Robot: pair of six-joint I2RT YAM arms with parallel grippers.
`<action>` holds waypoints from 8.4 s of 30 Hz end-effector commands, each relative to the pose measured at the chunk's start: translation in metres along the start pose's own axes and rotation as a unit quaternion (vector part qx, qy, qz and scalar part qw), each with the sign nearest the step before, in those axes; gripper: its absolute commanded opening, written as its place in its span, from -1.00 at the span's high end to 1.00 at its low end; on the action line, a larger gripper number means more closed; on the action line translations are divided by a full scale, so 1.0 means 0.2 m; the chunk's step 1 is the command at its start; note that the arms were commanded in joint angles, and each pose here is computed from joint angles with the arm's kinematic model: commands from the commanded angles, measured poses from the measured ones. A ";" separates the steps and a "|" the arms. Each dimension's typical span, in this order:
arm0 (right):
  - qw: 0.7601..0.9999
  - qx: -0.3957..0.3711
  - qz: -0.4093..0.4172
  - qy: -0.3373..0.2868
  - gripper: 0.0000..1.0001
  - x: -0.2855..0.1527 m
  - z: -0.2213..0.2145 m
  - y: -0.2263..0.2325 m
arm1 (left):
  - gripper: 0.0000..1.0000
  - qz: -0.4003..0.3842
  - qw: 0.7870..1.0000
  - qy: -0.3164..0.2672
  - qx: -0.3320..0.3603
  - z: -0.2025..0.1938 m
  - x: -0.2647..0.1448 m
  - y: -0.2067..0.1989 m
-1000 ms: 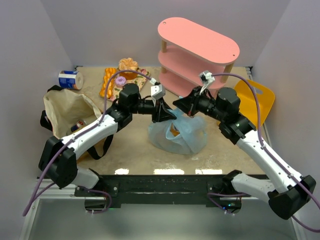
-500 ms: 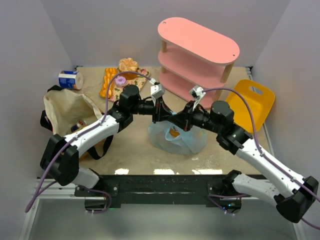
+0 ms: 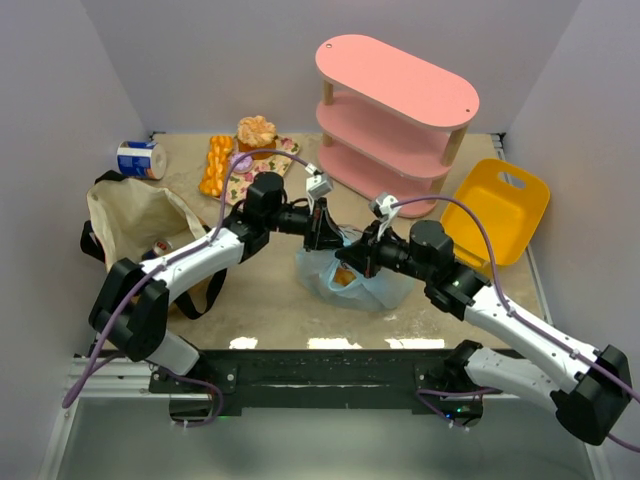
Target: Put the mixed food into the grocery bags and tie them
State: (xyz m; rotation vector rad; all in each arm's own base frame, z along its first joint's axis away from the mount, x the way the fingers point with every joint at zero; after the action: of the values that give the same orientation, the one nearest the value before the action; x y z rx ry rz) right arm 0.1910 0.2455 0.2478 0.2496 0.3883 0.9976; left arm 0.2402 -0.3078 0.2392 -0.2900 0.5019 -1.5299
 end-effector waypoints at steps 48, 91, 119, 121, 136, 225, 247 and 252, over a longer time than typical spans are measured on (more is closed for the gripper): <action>0.996 -0.001 -0.077 -0.037 -0.54 -0.34 0.39 -0.04 | 1.00 -0.084 0.985 -0.073 0.130 0.09 -0.06 -0.21; 0.968 0.238 -0.025 -0.078 -0.13 -0.42 0.26 0.03 | 1.00 0.120 0.977 -0.125 0.124 0.11 -0.03 -0.13; 0.969 0.232 -0.080 -0.035 -0.29 -0.38 0.13 -0.03 | 1.00 0.133 0.977 -0.119 0.120 0.10 -0.02 -0.10; 0.969 0.233 -0.070 -0.037 -0.23 -0.35 0.14 -0.01 | 1.00 0.136 0.977 -0.116 0.118 0.09 -0.02 -0.09; 0.976 0.208 -0.068 -0.005 1.00 -0.14 0.02 0.03 | 1.00 0.140 0.976 -0.121 0.114 0.11 -0.02 -0.10; 0.867 0.479 -0.091 -0.097 -0.89 -0.17 0.16 0.12 | 1.00 0.290 0.886 -0.283 0.227 0.00 -0.07 -0.26; 0.816 0.557 -0.068 -0.138 -0.97 -0.21 0.20 0.13 | 1.00 0.303 0.881 -0.267 0.247 -0.04 -0.01 -0.25; 0.808 0.567 -0.068 -0.143 -0.97 -0.18 0.25 0.13 | 1.00 0.305 0.882 -0.266 0.242 -0.04 0.00 -0.24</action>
State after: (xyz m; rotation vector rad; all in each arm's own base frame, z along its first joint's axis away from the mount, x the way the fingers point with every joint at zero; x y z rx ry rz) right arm 0.1686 0.2241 0.2785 1.3433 0.7362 0.4309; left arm 0.1917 -0.3093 0.2425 -0.1066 -0.1697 -0.8877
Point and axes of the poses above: each gripper's point midway between its finger pads, its own x axis out along the fingers, its own y axis along the line the jaws close on, z = x × y, the point moved 4 cm from there along -x, back along the fingers, and after that the axes turned 1 degree about -x, right-handed, at the moved point
